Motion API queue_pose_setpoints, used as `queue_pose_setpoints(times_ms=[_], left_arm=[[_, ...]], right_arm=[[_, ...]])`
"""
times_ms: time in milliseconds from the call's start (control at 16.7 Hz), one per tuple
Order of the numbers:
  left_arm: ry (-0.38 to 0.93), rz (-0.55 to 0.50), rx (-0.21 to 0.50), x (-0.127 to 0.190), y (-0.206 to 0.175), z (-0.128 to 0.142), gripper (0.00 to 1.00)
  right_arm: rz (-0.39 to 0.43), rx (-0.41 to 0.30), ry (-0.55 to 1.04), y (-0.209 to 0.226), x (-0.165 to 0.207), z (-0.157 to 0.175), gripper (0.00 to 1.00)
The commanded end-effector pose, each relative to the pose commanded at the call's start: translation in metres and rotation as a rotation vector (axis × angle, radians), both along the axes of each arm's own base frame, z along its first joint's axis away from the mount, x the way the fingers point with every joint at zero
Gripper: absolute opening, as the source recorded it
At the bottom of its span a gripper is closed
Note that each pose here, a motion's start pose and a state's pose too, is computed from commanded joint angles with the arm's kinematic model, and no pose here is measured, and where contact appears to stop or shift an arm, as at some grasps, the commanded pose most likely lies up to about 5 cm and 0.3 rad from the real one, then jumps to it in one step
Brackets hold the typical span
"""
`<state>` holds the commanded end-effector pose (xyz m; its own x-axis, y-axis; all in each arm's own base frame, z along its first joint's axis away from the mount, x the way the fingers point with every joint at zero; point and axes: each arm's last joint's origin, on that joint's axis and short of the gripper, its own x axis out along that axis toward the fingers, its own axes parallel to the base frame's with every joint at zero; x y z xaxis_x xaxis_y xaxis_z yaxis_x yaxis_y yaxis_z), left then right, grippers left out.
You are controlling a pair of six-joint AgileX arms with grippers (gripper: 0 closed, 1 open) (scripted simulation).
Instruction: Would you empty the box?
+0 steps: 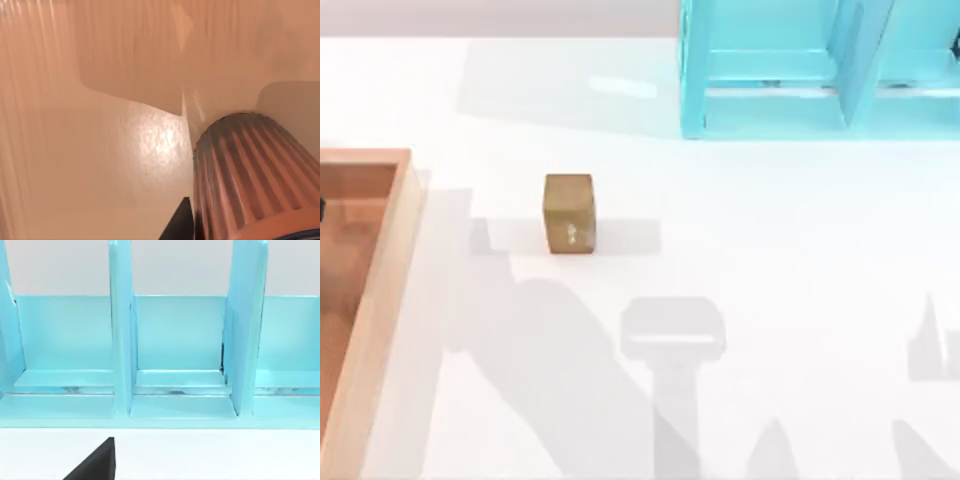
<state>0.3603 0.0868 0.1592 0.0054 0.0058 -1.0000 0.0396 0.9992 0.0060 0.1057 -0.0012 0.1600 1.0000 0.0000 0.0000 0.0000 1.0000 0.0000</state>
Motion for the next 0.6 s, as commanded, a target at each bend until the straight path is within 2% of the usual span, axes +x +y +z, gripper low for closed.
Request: queue_pose_setpoints(times_ms=[120,240,600], left_arm=[[-0.002,0.001,0.006,0.0,0.0,0.003,0.0],[-0.023,0.004,0.029,0.003,-0.001,0.018,0.0],[-0.097,-0.038,0.088,0.004,-0.012,0.098,0.0]], right_arm=[[0.0,0.0,0.0,0.0,0.0,0.0,1.0],[0.0,0.0,0.0,0.0,0.0,0.0,1.0],[0.0,0.0,0.0,0.0,0.0,0.0,1.0]])
